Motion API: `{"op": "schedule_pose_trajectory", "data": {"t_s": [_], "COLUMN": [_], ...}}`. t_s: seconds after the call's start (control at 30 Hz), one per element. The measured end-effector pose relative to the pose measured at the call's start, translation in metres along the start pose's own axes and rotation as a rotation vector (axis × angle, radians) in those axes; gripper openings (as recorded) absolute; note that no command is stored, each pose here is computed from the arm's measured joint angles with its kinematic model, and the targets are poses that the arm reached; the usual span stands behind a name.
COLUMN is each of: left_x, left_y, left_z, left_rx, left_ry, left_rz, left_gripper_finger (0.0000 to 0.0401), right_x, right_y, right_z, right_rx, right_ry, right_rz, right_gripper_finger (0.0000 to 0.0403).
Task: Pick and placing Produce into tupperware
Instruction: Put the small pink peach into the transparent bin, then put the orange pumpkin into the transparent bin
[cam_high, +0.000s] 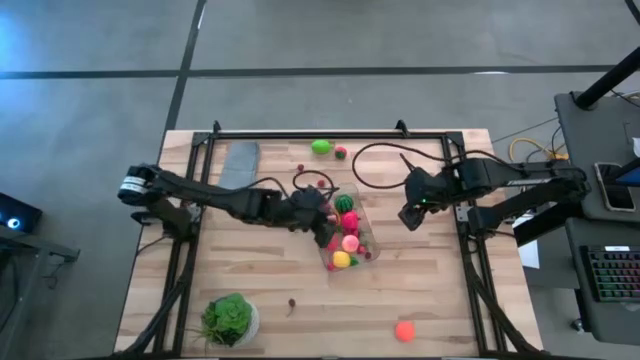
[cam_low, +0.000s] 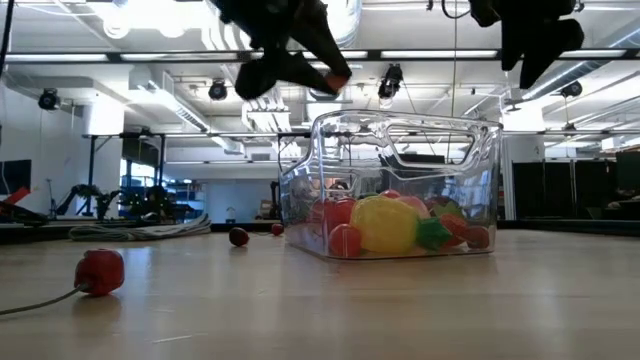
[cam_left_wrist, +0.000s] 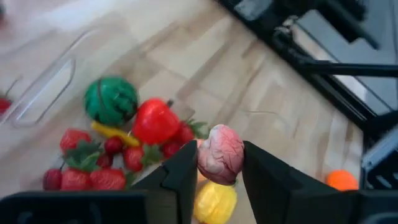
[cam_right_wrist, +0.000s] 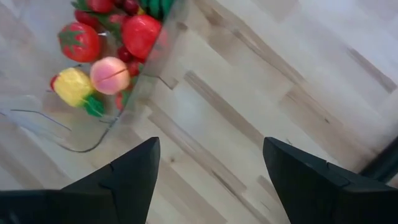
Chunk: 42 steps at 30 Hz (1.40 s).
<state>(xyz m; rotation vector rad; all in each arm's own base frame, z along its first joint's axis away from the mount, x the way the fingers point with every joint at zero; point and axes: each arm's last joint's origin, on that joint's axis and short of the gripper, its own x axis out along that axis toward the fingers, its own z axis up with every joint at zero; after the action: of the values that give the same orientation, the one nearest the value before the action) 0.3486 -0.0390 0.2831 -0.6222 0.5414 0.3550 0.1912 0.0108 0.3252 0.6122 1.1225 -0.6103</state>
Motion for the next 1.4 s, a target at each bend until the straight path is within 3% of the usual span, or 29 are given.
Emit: {"op": "schedule_pose_trajectory", "data": {"t_s": [0.33,0.43,0.53,0.77,1.0,1.13,1.23,1.4], "left_x": [0.012,0.001,-0.012,-0.036,-0.046,-0.049,-0.05,-0.053], "left_y": [0.007,0.004,-0.001,-0.006,-0.022,-0.026,-0.026,-0.028], "left_z": [-0.001,-0.003,-0.02,-0.069,-0.096,-0.103,-0.107,-0.115], "left_rx": [-0.065,-0.025,0.06,0.18,0.215,0.188,0.147,0.12], "left_ry": [0.081,0.174,0.325,0.589,0.622,0.631,0.637,0.65], "left_rz": [-0.018,-0.092,-0.12,0.038,0.02,0.031,0.045,0.057], "left_gripper_finger": [0.0217,0.0236,0.0236,0.0213,0.0197,0.0196,0.0196,0.0196], "right_x": [0.014,0.021,0.029,0.04,0.038,0.041,0.047,0.056], "right_y": [-0.009,-0.013,-0.015,-0.002,0.038,0.047,0.055,0.082], "right_z": [-0.011,-0.015,-0.02,-0.047,-0.096,-0.127,-0.147,-0.184], "right_rx": [0.015,0.01,-0.014,-0.243,-0.41,-0.48,-0.439,-0.514], "right_ry": [0.037,0.059,0.099,0.21,0.141,0.179,0.214,0.206], "right_rz": [-0.043,-0.06,-0.066,0.062,0.309,0.335,0.345,0.464], "right_gripper_finger": [0.029,0.0293,0.0293,0.0285,0.0282,0.0277,0.0273,0.0264]}}
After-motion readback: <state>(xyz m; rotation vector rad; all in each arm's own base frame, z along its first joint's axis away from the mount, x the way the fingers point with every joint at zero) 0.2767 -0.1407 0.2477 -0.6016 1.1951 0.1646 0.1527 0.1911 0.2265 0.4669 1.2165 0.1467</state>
